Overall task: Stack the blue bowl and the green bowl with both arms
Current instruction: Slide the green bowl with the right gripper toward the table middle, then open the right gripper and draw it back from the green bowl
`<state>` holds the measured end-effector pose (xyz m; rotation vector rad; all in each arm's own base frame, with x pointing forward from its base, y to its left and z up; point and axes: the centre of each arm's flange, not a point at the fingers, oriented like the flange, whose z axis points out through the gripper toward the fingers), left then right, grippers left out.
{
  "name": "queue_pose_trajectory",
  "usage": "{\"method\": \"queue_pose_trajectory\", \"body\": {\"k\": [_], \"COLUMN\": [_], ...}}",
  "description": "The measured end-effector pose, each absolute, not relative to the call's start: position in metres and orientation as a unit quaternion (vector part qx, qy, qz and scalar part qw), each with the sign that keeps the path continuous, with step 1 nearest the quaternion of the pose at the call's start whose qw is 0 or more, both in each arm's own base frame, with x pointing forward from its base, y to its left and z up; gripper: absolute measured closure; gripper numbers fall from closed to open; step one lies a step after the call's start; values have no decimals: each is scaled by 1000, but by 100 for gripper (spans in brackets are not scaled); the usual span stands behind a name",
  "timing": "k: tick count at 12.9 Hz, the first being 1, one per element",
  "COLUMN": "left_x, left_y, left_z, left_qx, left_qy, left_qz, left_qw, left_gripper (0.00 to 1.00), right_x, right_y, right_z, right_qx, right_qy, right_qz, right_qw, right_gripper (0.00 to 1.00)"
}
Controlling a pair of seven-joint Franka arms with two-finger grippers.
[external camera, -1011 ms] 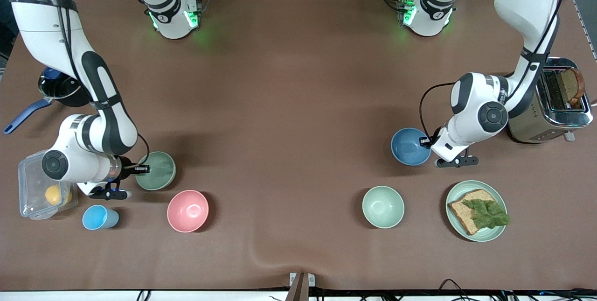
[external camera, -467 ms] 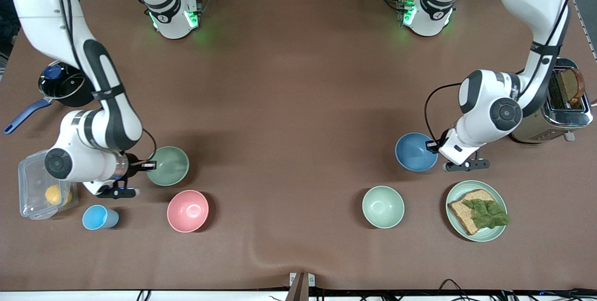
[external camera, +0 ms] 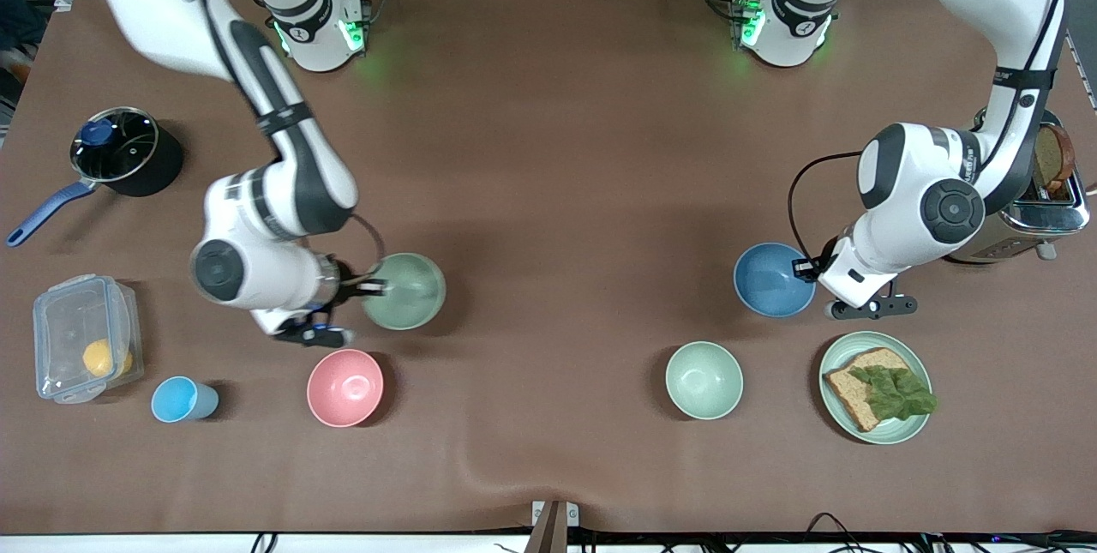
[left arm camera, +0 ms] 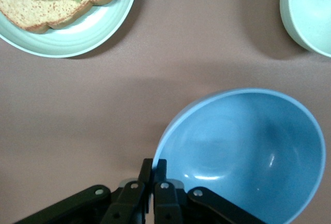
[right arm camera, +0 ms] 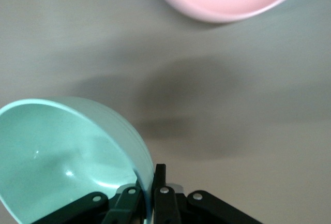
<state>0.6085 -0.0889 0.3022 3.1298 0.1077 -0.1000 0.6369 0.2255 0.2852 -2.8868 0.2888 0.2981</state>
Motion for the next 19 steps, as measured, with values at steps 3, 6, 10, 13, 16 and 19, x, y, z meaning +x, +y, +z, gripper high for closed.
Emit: {"method": "queue_pose_trajectory", "body": {"k": [3, 6, 10, 13, 16, 19], "left_x": [608, 608, 608, 609, 610, 610], "left_y": [-90, -90, -88, -89, -91, -96], "left_z": [302, 302, 302, 303, 305, 305], "left_qx": [999, 999, 999, 999, 999, 999], "left_qy": [34, 33, 23, 23, 21, 22], "left_qz": [-34, -34, -34, -32, -30, -30], "left_qw": [4, 4, 4, 5, 5, 5], "left_gripper": [96, 96, 96, 96, 96, 96], "right_x": [616, 590, 585, 577, 572, 595], "right_y": [294, 343, 338, 341, 350, 307], "right_z": [283, 252, 212, 202, 207, 250], "right_qx": [-976, -972, -953, -945, -939, -918], "right_qy": [140, 173, 239, 261, 280, 334], "right_qz": [100, 94, 119, 117, 116, 143], "right_qw": [135, 127, 145, 160, 161, 160], "right_gripper": [94, 94, 94, 75, 43, 7]}}
